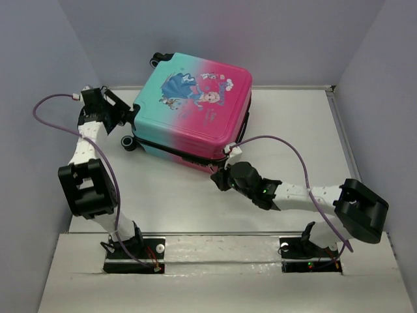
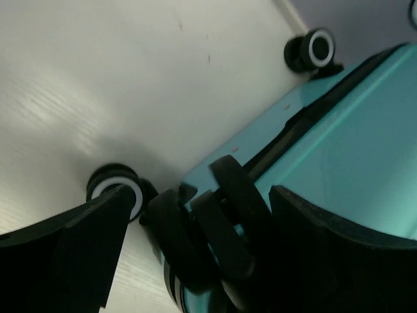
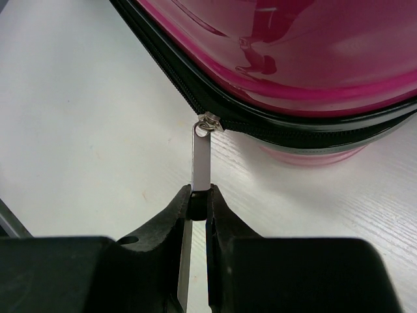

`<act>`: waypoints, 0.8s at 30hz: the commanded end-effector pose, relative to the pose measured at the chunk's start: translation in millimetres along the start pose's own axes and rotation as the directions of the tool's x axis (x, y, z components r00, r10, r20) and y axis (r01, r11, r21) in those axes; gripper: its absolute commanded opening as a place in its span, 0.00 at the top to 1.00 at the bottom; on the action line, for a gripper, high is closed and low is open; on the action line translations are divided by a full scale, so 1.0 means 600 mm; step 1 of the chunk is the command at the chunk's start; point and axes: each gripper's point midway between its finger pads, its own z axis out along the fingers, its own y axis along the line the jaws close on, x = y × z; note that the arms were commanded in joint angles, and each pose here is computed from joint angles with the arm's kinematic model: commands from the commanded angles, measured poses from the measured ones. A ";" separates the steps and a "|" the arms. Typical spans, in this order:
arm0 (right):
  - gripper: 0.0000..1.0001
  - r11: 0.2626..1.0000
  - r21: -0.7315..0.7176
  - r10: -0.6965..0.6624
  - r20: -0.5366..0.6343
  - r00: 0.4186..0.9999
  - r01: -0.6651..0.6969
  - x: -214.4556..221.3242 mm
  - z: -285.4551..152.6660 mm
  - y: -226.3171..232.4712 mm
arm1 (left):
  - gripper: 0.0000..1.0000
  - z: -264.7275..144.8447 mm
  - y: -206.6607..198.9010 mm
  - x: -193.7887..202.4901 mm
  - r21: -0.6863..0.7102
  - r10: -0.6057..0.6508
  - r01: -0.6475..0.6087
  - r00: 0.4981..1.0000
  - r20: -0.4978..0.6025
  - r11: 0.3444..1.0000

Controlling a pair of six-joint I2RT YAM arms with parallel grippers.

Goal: Pack the luggage

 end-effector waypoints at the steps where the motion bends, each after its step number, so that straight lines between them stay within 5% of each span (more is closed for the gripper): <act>1: 0.93 0.990 -0.144 -0.006 0.011 1.000 0.007 -0.009 -0.005 0.056 | 0.02 -0.017 -0.039 -0.045 0.090 0.009 -0.010 1.000 0.008 0.996; 7: 0.93 0.987 -0.158 -0.009 0.002 1.000 0.009 -0.003 -0.008 0.057 | 0.04 0.018 -0.058 -0.025 0.174 -0.036 0.047 0.997 -0.069 0.984; 15: 0.93 0.986 -0.166 -0.002 0.013 1.000 0.004 -0.011 -0.014 0.061 | 0.33 0.030 -0.064 -0.011 0.205 -0.076 0.093 0.993 -0.086 0.974; 24: 0.93 0.988 -0.153 -0.011 0.005 1.000 0.012 -0.011 -0.008 0.059 | 0.28 0.034 -0.076 0.027 0.224 -0.108 0.137 0.984 -0.140 0.965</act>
